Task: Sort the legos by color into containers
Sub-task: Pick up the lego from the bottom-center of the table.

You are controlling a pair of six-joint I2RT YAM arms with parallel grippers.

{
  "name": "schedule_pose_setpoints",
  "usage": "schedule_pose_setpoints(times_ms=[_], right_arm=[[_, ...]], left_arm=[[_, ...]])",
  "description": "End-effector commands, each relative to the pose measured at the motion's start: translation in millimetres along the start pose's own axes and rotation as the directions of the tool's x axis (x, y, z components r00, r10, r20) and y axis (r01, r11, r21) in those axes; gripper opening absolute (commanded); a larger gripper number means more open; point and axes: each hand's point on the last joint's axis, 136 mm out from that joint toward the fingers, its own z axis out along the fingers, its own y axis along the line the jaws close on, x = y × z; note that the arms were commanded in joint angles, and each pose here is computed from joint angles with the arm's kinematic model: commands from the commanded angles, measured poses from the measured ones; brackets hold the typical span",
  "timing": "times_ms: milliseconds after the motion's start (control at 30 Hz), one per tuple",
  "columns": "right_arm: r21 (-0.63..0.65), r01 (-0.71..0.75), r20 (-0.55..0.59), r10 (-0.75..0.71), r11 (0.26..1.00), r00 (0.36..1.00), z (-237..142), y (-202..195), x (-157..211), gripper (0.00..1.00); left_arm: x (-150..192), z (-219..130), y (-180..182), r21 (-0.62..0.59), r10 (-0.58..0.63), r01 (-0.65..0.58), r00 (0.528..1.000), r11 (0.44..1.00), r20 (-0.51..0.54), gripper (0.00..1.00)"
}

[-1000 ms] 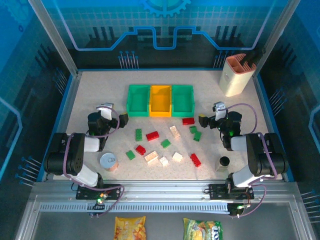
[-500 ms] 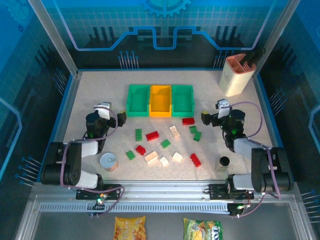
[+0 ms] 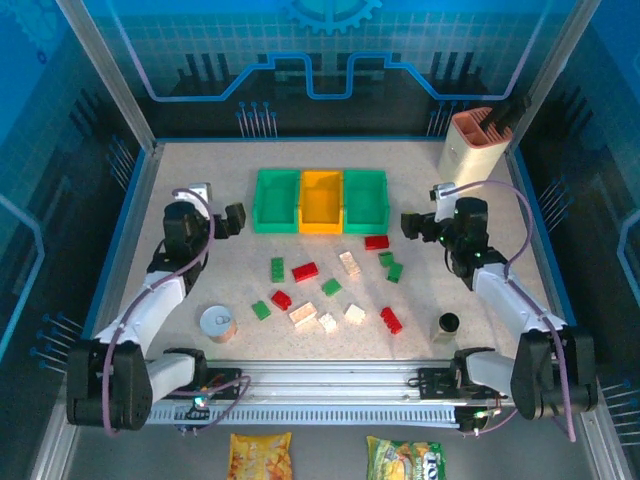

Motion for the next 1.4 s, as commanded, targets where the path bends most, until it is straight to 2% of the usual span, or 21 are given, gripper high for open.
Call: schedule_pose_setpoints(times_ms=[0, 167, 333, 533, 633, 800, 1033, 1167, 1367], right_arm=[[0.011, -0.088, -0.129, 0.088, 0.996, 0.988, -11.0, 10.4, 15.0, 0.94], [0.024, -0.164, -0.266, 0.165, 0.986, 0.950, -21.6, 25.8, 30.5, 0.89], [0.023, -0.197, -0.425, 0.188, 0.980, 0.885, -31.4, 44.6, 56.4, 0.84], [0.072, -0.197, -0.523, 0.205, 0.978, 0.827, -38.6, 57.6, 71.9, 0.82], [0.073, -0.163, -0.545, 0.176, 0.984, 0.820, -36.6, 71.1, 76.6, 0.77], [-0.012, -0.106, -0.576, 0.080, 0.994, 0.813, -24.5, 106.7, 80.9, 0.69], [-0.096, 0.010, -0.641, -0.070, 0.995, 0.764, -3.6, 144.3, 90.4, 0.58], [-0.041, 0.056, -0.682, -0.068, 0.998, 0.728, -2.5, 137.2, 96.2, 0.54], [0.009, 0.040, -0.719, -0.021, 0.999, 0.695, -6.5, 129.0, 108.1, 0.51]], left_arm=[[12.8, -18.8, -1.0, -0.031, -0.066, 0.062, 0.986, 0.998, -0.153, 0.99], [2.6, -38.8, -14.0, -0.012, -0.106, 0.106, 0.959, 0.994, -0.263, 0.99], [-12.5, -48.8, -31.0, 0.063, -0.028, 0.053, 0.934, 0.997, -0.357, 0.99], [-20.8, -34.4, -33.7, 0.109, 0.060, -0.027, 0.950, 0.994, -0.307, 0.99], [-6.1, -27.6, -31.5, 0.122, 0.068, -0.032, 0.952, 0.992, -0.299, 0.99], [1.6, -26.3, -30.7, 0.125, 0.052, -0.012, 0.946, 0.992, -0.321, 0.99], [-2.2, -26.4, -34.1, 0.139, 0.042, 0.003, 0.948, 0.990, -0.316, 0.99], [-1.8, -27.2, -31.5, 0.129, 0.045, -0.004, 0.949, 0.992, -0.312, 0.99], [-2.2, -26.3, -30.0, 0.124, 0.048, -0.010, 0.949, 0.992, -0.312, 0.99]])
